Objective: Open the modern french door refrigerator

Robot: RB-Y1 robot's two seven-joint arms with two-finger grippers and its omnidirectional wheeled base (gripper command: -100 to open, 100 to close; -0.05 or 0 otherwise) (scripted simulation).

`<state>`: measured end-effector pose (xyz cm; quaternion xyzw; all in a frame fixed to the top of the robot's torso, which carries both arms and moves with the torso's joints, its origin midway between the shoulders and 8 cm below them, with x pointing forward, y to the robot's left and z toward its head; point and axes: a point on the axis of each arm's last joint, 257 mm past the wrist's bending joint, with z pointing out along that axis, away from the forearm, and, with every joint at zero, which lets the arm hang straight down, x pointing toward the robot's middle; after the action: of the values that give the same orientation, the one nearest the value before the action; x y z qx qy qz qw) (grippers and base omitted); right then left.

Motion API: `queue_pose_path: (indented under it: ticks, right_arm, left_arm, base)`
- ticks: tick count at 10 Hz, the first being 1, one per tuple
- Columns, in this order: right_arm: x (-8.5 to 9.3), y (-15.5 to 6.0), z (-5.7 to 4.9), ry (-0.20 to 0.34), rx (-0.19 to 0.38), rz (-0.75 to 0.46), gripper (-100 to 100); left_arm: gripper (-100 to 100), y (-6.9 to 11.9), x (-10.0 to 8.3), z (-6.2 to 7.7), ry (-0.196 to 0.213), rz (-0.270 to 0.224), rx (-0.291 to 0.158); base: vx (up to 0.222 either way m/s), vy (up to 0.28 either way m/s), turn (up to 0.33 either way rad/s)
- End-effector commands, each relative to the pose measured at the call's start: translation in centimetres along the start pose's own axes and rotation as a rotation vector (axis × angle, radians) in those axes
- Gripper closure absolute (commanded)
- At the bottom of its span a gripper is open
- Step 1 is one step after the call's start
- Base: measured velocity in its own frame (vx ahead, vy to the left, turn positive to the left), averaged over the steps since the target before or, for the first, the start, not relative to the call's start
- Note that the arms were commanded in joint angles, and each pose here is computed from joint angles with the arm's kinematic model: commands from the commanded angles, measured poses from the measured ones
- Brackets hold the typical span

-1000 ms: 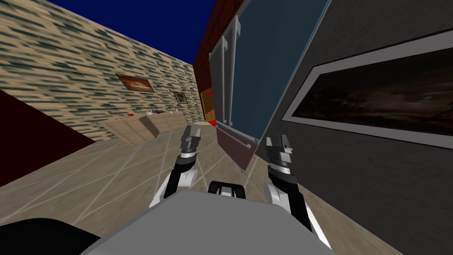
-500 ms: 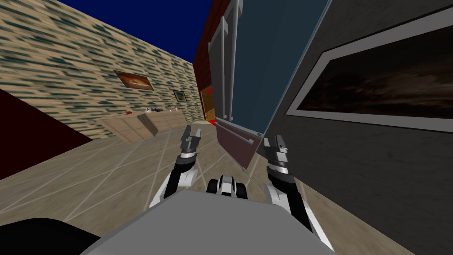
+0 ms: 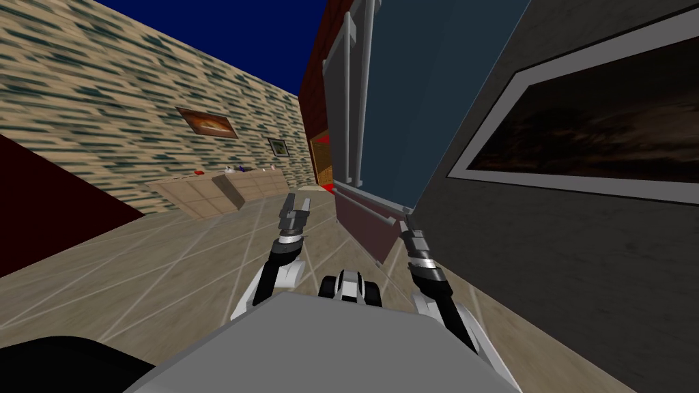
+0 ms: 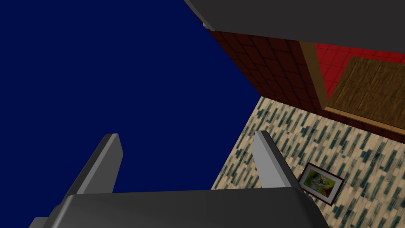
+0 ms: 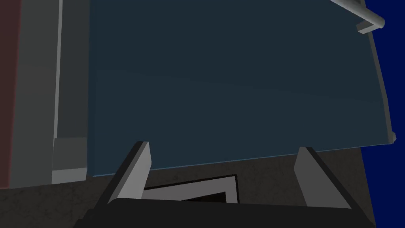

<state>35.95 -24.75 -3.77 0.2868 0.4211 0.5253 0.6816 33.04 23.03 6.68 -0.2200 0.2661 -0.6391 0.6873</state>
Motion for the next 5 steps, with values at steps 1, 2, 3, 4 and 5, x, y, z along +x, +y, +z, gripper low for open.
queue_pose_path:
  ticks: [1,2,3,4,5]
  right_arm:
    - [0.8,-3.2,-0.7,0.055,0.103,-0.083,-100]
    - [1.0,-3.6,-0.7,0.063,0.116,-0.111,-100]
    - [1.4,-5.5,-1.6,0.090,0.172,-0.142,-100]
    - [1.4,-6.0,-1.7,0.096,0.191,-0.171,-100]
    - [1.6,-8.4,-2.8,0.118,0.265,-0.204,-100]
  left_arm:
    - [0,0.0,0.0,0.0,0.000,0.000,0.000]
    - [0,0.0,0.0,0.0,0.000,0.000,0.000]
    - [0,0.0,0.0,0.0,0.000,0.000,0.000]
    - [0,0.0,0.0,0.0,0.000,0.000,0.000]
    - [0,0.0,0.0,0.0,0.000,0.000,0.000]
  base:
    - [0.058,0.036,0.015]
    - [0.046,0.028,0.007]
    - [0.072,0.039,0.022]
    - [0.055,0.033,0.008]
    - [0.059,0.039,0.014]
